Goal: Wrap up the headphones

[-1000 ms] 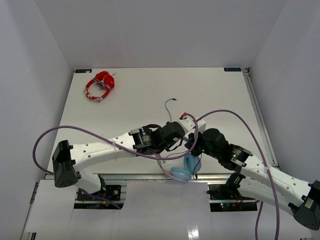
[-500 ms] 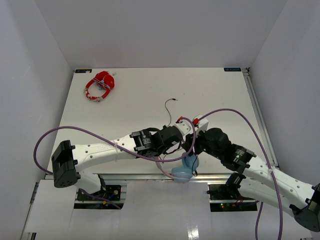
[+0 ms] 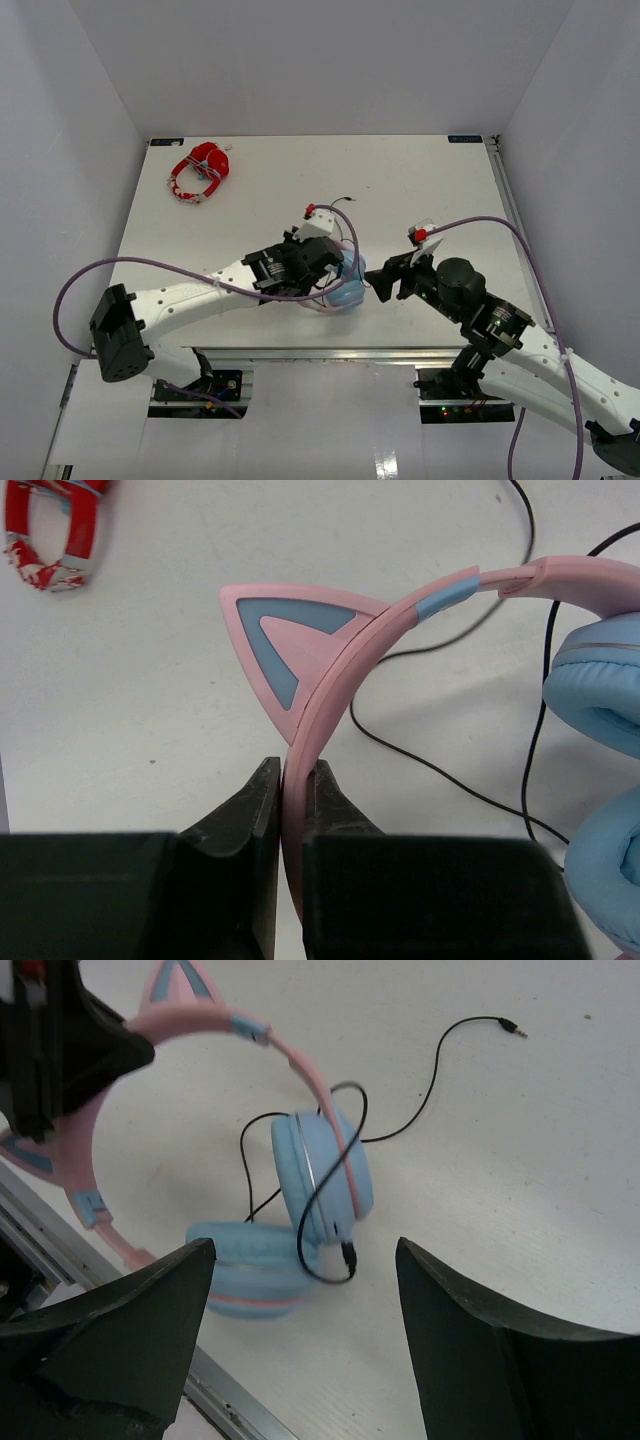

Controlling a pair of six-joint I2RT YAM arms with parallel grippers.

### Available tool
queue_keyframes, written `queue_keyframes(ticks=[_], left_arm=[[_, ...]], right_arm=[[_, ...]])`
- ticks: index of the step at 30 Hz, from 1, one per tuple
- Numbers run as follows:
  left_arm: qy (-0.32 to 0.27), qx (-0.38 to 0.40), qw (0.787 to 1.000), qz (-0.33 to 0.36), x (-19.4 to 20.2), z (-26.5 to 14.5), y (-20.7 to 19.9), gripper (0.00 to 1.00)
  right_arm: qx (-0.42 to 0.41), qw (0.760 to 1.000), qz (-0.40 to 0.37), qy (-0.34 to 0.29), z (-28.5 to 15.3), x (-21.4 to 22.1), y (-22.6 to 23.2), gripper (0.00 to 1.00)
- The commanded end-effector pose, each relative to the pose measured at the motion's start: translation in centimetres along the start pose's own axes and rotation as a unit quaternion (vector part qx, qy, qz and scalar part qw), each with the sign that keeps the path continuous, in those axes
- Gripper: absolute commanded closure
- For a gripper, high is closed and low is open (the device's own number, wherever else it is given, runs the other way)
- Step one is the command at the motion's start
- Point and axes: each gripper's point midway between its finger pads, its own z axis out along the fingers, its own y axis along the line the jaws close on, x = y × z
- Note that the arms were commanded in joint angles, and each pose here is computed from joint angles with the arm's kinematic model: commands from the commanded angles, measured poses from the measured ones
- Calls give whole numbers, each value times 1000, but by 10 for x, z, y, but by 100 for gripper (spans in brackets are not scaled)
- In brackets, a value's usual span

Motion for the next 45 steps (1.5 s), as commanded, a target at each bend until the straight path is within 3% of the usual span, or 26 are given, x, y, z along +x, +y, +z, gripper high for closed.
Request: queue_keyframes(ticks=[1,6,14,20,28,37,41,45], left_arm=[[-123,-29,971,-202,-84,-60,77,100],[-165,13,950,-265,-109,-103,112,100],[-210,140,915,-314,-114,-149,121,100],[-211,218,902,-307,-114,-164,103,100],[-201,327,879,-283,-112,-181,64,100],[-205,390,854,-278,-111,-195,44,100],[-205,415,842,-275,-109,-200,35,100],[-205,444,830,-268,-105,-206,27,100]], right_arm=[[-47,997,-11,-59,-7,-19,14,22],[-68,991,-19,-117,-22,-42,19,22],[-151,972,-51,-170,-31,-50,46,22],[-230,947,-95,-204,-19,-51,76,22],[-284,918,-127,-248,-11,-57,98,22],[-308,887,-136,-314,-14,-76,110,25],[-320,875,-129,-340,-17,-80,114,37],[-308,876,-122,-351,-10,-83,111,63]])
